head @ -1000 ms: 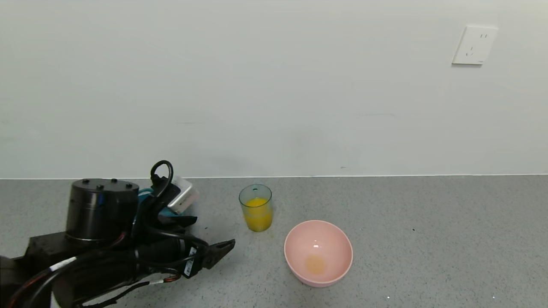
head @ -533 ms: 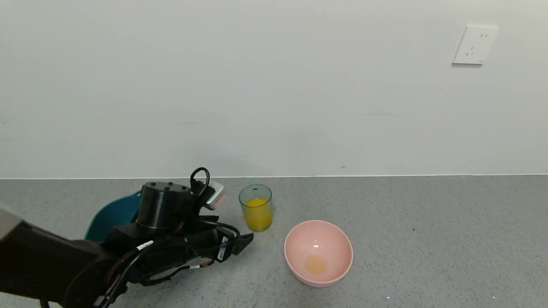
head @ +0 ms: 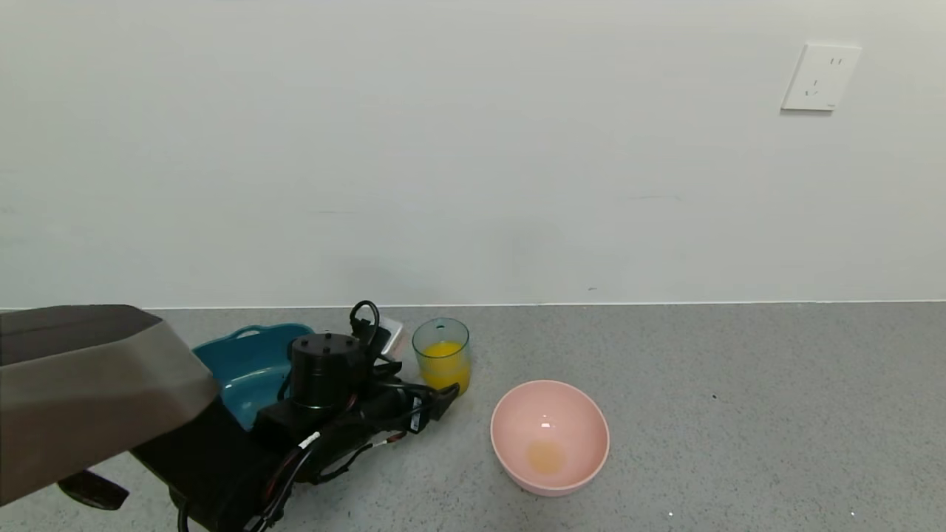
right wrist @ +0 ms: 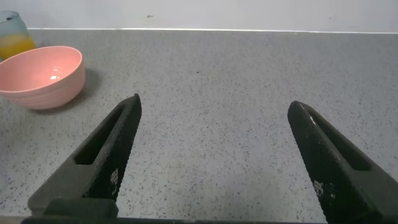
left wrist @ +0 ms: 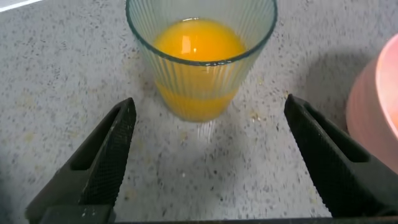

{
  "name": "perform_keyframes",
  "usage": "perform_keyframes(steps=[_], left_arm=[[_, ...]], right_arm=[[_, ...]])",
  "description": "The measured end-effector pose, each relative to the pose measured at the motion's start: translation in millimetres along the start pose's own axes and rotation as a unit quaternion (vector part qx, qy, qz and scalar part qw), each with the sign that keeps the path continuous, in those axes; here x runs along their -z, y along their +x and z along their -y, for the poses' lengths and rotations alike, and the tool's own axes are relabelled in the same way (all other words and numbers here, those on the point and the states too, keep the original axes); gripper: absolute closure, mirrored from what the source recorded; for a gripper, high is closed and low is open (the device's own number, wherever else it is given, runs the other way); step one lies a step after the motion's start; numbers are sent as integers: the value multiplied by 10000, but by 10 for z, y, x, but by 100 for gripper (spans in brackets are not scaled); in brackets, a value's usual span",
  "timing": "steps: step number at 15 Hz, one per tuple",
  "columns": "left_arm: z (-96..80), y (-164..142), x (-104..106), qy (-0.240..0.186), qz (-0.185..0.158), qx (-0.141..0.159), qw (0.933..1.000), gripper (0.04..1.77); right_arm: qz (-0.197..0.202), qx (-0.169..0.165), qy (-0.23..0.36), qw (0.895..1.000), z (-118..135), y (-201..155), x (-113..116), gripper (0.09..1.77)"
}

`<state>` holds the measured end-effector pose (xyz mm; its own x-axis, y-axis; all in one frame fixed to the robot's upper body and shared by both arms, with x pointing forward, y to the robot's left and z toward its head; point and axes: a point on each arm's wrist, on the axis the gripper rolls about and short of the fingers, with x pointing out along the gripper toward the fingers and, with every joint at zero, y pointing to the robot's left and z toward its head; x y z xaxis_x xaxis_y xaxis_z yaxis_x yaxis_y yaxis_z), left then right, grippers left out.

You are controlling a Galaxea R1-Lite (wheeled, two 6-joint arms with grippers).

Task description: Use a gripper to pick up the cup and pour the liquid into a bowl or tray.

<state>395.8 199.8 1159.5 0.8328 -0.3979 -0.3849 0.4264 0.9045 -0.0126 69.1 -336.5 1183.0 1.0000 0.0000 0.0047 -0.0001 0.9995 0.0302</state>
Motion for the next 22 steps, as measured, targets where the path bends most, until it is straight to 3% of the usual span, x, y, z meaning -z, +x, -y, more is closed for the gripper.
perform_keyframes(steps=[8, 15, 22], left_arm=[[-6, 250, 247, -195, 643, -41, 9977, 9], [-10, 383, 429, -199, 608, -52, 9979, 9], [-14, 489, 404, -203, 822, -71, 9964, 9]], right_arm=[[2, 0, -2, 10000, 0, 0, 0, 15], [2, 0, 0, 10000, 0, 0, 0, 15], [0, 0, -2, 10000, 0, 0, 0, 15]])
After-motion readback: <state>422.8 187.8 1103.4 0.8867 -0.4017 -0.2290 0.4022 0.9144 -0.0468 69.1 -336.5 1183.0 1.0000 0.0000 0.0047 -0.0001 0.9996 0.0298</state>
